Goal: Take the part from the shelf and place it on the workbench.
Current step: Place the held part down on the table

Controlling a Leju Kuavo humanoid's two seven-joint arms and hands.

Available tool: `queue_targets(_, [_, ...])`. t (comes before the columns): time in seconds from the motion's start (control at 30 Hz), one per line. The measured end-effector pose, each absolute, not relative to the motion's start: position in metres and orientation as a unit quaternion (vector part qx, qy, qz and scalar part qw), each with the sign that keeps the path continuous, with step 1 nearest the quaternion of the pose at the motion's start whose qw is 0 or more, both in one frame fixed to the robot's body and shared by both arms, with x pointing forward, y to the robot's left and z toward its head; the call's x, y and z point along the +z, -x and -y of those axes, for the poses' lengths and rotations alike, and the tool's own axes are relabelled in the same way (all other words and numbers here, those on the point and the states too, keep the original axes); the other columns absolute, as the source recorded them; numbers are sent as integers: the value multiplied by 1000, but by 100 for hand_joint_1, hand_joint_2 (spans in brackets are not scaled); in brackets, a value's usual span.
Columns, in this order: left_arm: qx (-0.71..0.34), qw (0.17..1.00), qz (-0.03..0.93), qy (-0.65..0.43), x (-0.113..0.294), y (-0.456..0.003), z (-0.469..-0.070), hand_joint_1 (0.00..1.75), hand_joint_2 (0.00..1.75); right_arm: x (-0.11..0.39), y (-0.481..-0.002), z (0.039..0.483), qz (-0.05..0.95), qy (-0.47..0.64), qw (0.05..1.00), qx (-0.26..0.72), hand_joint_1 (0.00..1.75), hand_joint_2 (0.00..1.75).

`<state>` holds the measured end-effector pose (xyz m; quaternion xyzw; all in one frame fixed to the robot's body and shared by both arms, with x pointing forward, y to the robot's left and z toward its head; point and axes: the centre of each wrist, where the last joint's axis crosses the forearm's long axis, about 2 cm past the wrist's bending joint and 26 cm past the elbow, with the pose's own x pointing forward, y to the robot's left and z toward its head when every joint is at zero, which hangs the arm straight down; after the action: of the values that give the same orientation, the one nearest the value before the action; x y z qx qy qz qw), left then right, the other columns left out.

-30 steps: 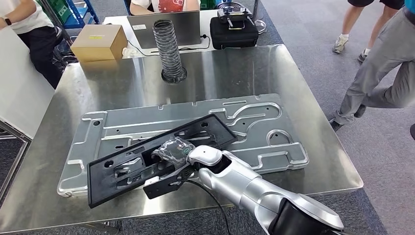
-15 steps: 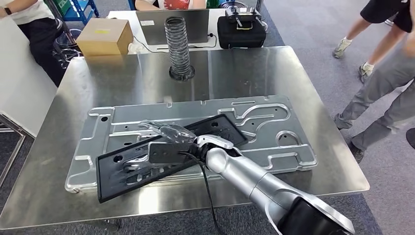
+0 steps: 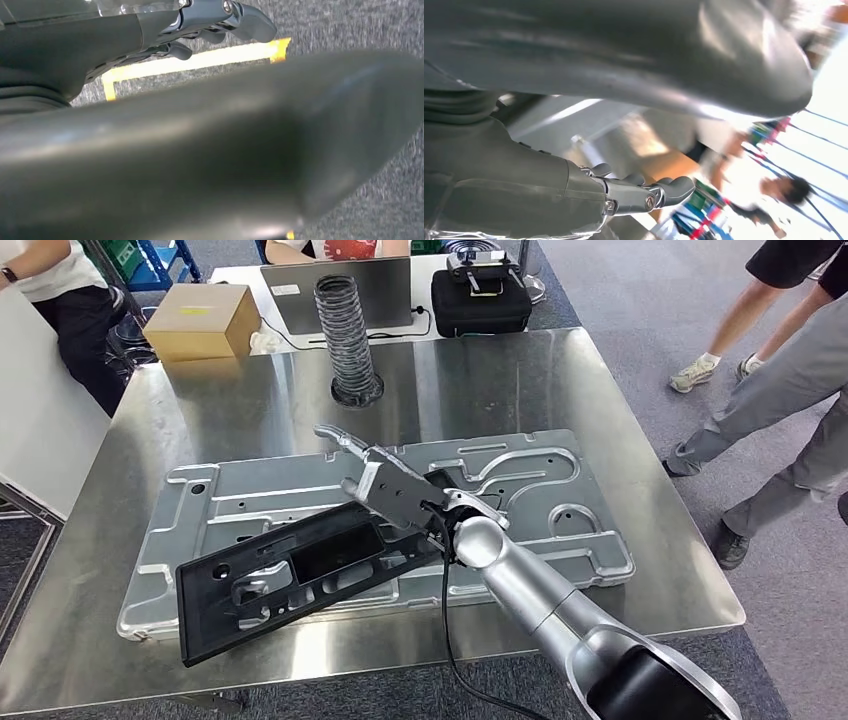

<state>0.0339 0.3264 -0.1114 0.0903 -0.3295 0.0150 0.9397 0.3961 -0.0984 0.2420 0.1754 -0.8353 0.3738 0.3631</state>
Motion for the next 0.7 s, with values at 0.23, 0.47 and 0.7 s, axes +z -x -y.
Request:
queue_targets(0.23, [47, 938, 328, -104, -112, -25, -327, 0, 0, 271, -388, 171, 941, -139, 288, 108, 0, 0])
queue_targets(0.47, [62, 937, 326, -110, -112, -24, -325, 0, 0, 278, -313, 230, 984, 110, 139, -4, 0, 0])
queue_targets(0.7, [62, 937, 326, -110, -112, -25, -325, 0, 0, 262, -269, 245, 980, 145, 132, -27, 0, 0])
